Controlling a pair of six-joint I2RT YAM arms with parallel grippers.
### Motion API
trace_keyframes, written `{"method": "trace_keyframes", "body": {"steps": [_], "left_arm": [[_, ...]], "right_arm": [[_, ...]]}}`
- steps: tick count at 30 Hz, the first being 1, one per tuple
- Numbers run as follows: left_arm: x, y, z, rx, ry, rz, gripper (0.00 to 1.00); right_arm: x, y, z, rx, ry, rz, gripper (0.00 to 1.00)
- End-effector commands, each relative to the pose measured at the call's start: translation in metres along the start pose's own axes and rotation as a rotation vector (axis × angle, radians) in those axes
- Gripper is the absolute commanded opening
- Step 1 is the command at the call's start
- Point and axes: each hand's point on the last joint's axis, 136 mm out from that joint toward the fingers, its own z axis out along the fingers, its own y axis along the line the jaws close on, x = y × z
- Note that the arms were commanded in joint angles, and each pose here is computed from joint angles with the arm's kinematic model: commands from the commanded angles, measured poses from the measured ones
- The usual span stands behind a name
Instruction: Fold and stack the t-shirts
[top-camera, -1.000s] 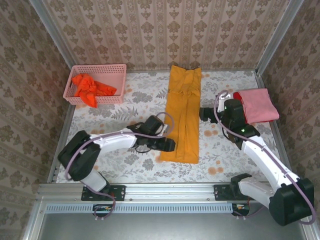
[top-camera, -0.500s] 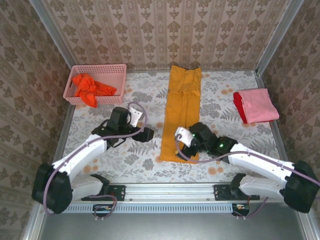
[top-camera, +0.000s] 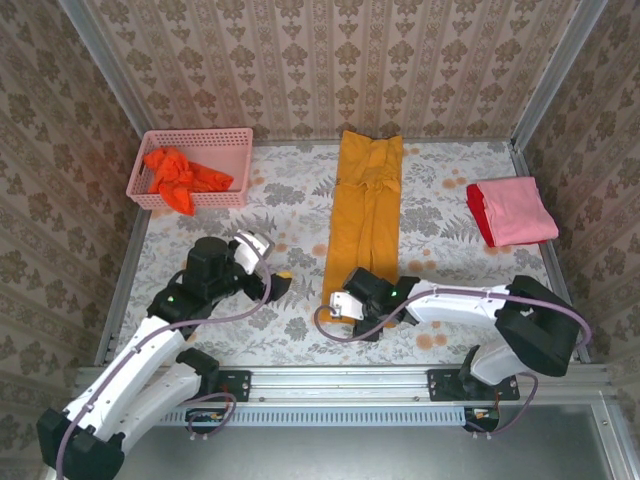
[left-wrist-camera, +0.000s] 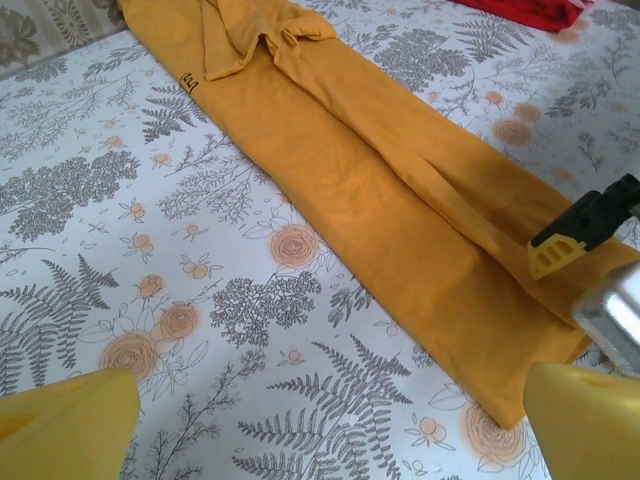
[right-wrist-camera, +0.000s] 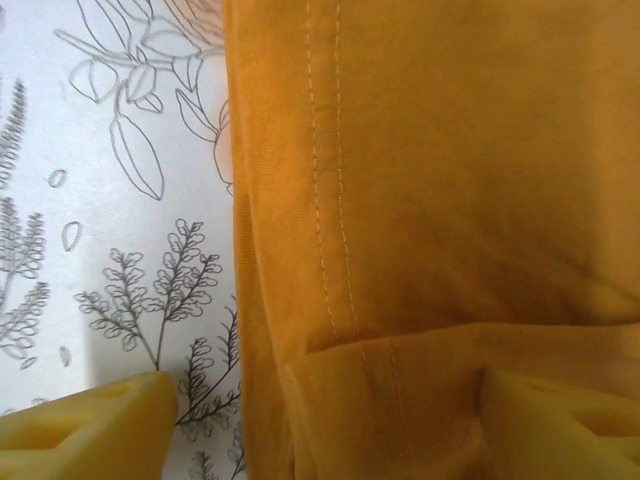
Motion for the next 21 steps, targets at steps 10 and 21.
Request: {"method": "trace_keyframes", "body": {"steps": [10,21], "left_arm": [[-0.005,-0.013,-0.003,0.076,0.012,0.021,1.00],[-0.001,-0.030,-0.020,0.137,-0.020,0.066,1.00]], "right_arm": [[0.009,-0.009,0.007,-0.096,0.062,0.034,0.50],[0.016,-0.007,0.005,-0.125,0.103,0.032,0.00]]}}
